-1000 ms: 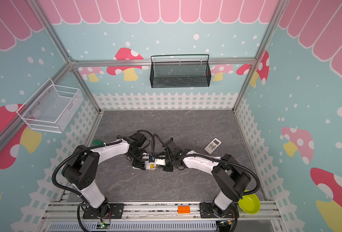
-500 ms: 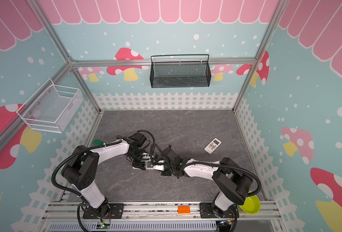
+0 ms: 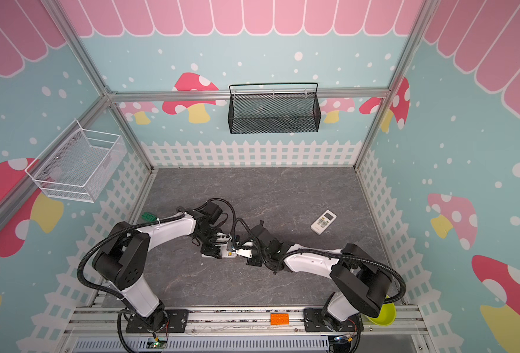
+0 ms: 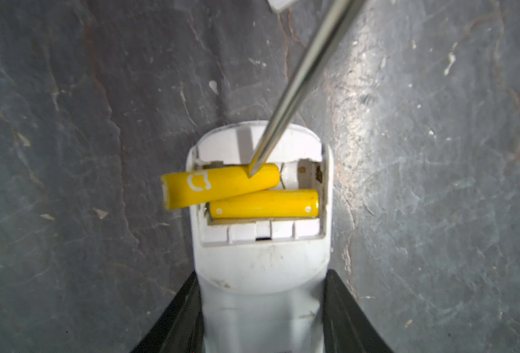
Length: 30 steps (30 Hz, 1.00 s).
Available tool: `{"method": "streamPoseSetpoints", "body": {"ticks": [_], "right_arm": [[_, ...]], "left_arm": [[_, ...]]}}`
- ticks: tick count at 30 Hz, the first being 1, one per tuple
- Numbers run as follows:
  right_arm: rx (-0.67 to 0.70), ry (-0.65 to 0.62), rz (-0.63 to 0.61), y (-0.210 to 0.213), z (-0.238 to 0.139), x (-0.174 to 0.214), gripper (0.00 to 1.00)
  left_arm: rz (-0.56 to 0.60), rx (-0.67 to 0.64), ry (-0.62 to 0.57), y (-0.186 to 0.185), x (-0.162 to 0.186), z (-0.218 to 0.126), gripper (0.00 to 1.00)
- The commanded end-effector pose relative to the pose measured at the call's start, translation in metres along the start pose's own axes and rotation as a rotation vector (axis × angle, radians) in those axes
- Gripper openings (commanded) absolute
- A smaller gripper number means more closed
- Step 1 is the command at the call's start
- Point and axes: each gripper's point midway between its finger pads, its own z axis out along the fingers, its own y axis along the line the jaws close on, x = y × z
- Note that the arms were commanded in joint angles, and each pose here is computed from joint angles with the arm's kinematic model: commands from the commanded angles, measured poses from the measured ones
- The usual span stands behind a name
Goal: Unload the batteries from the remote control
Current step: 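Pry the first yellow battery up with the screwdriver tip, then lever the loosened battery out of the slot with the screwdriver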
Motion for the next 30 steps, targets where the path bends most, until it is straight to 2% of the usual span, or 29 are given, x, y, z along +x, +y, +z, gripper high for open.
{"method": "streamPoseSetpoints", "body": {"ticks": [1, 4, 7, 15, 22, 26, 30], "right_arm": [[0.044, -0.026, 0.029, -0.006, -0.003, -0.005, 0.0], [0.072, -0.025, 0.047, -0.009, -0.007, -0.002, 0.0], [0.094, -0.048, 0.12, -0.018, -0.013, 0.001, 0.0], [0.182, -0.163, 0.354, -0.06, -0.029, 0.007, 0.0], [0.221, -0.25, 0.516, -0.103, -0.036, 0.017, 0.0], [0.216, -0.266, 0.547, -0.12, -0.032, 0.02, 0.0], [0.196, -0.269, 0.527, -0.13, -0.023, 0.017, 0.0]], "left_arm": [[-0.016, 0.073, -0.005, -0.021, 0.0, 0.004, 0.47], [-0.019, 0.061, -0.007, -0.018, -0.001, 0.002, 0.43], [-0.02, 0.019, -0.012, -0.01, -0.004, -0.002, 0.4], [0.032, -0.21, -0.045, 0.048, -0.016, -0.023, 0.27], [0.111, -0.427, -0.101, 0.101, -0.038, -0.042, 0.27], [0.146, -0.533, -0.106, 0.125, -0.044, -0.047, 0.27], [0.18, -0.609, -0.098, 0.138, -0.044, -0.045, 0.29]]}}
